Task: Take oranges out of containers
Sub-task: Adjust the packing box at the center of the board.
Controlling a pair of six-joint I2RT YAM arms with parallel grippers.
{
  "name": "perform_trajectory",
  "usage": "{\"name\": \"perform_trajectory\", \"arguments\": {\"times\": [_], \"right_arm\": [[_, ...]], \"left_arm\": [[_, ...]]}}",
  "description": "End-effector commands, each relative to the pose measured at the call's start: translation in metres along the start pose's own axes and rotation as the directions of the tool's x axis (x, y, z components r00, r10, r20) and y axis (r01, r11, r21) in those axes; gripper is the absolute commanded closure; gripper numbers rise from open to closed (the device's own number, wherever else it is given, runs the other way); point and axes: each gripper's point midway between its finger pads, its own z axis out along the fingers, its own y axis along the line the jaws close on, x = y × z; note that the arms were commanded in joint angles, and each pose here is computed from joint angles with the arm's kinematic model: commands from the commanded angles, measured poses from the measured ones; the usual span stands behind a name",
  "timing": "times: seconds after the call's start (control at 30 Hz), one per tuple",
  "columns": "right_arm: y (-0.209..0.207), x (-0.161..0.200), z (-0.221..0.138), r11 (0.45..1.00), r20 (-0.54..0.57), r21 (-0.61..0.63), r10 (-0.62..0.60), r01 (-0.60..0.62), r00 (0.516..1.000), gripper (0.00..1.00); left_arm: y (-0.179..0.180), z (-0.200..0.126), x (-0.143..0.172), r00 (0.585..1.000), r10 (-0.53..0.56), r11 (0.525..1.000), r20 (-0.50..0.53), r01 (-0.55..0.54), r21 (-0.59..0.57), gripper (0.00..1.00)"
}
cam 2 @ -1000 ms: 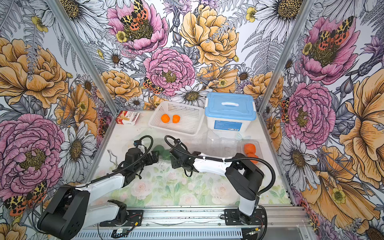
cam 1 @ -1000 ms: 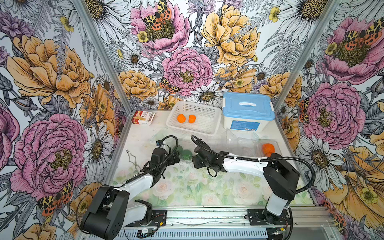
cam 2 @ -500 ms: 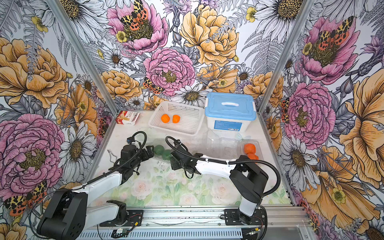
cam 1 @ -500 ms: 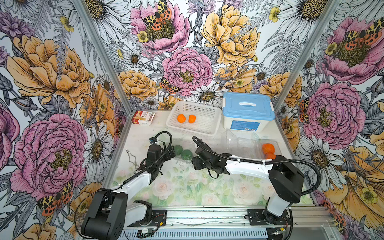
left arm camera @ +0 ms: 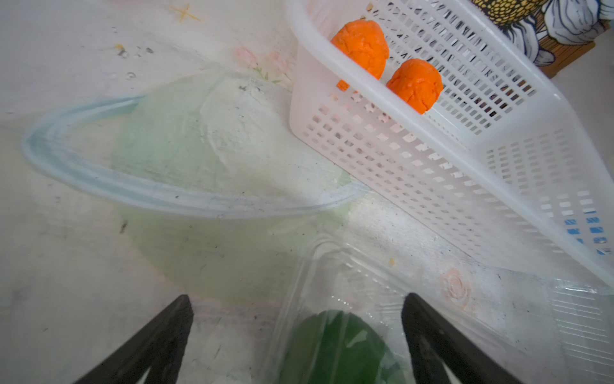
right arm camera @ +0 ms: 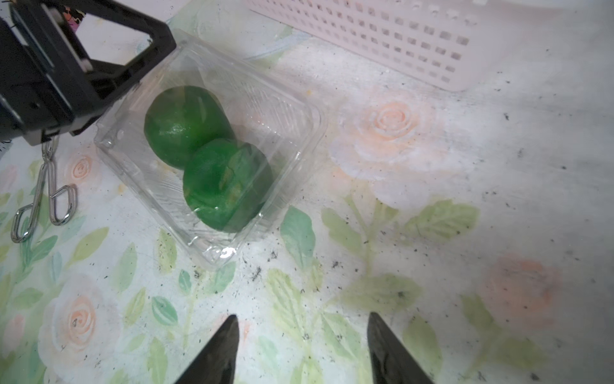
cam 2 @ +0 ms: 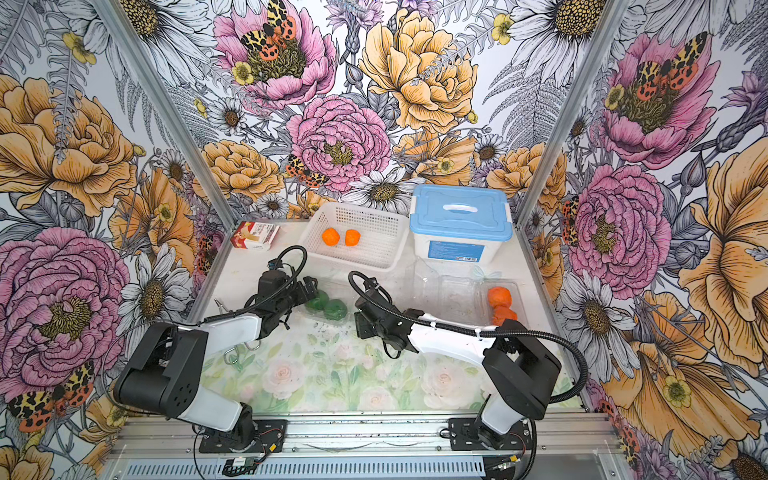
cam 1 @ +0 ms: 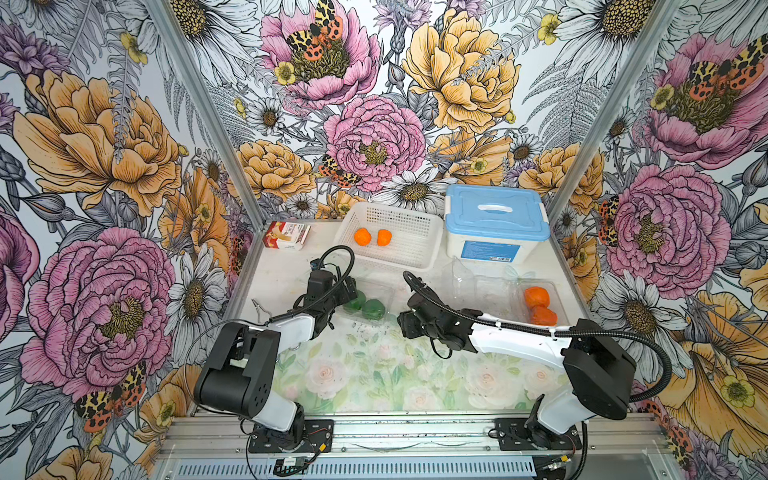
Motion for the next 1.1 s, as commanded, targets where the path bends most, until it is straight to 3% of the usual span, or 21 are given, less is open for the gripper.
{"name": "perform_trajectory", "arguments": {"times": [0.0,0.33,0.57,0.7,0.83,0.97,1.07], "right_arm": [[-0.009,-0.009,-0.009,1.000,0.046,0.017,0.009,-0.010,0.999,0.39],[-0.045,-0.008,-0.015,0.996,0.060,0.076,0.033,-0.038,0.998,0.39],[-0.058,-0.009,-0.016,0.994,0.067,0.110,0.013,-0.021,0.998,0.39],[-0.077,-0.023,-0.018,0.987,0.092,0.160,-0.006,-0.009,0.996,0.39],[-0.079,-0.038,-0.018,0.988,0.110,0.154,-0.007,-0.010,0.994,0.38],[-0.075,-0.059,-0.012,0.990,0.121,0.141,-0.019,0.001,0.992,0.38],[-0.070,-0.075,-0.002,0.992,0.121,0.123,-0.026,0.011,0.992,0.38]], "left_arm": [[-0.035,0.009,-0.011,0.999,0.036,0.997,0.034,-0.038,0.074,0.01],[-0.112,0.028,0.010,0.991,0.135,0.969,0.008,-0.134,0.206,0.01],[-0.157,0.003,0.008,0.972,0.201,0.900,0.125,-0.233,0.367,0.01],[-0.148,-0.023,-0.006,0.951,0.213,0.909,0.225,-0.278,0.310,0.01],[-0.124,-0.053,-0.018,0.920,0.275,0.937,0.281,-0.321,0.135,0.01],[-0.088,-0.072,-0.015,0.909,0.344,0.938,0.237,-0.344,-0.042,0.01],[-0.071,-0.080,-0.003,0.915,0.356,0.935,0.191,-0.349,-0.069,0.01]]}}
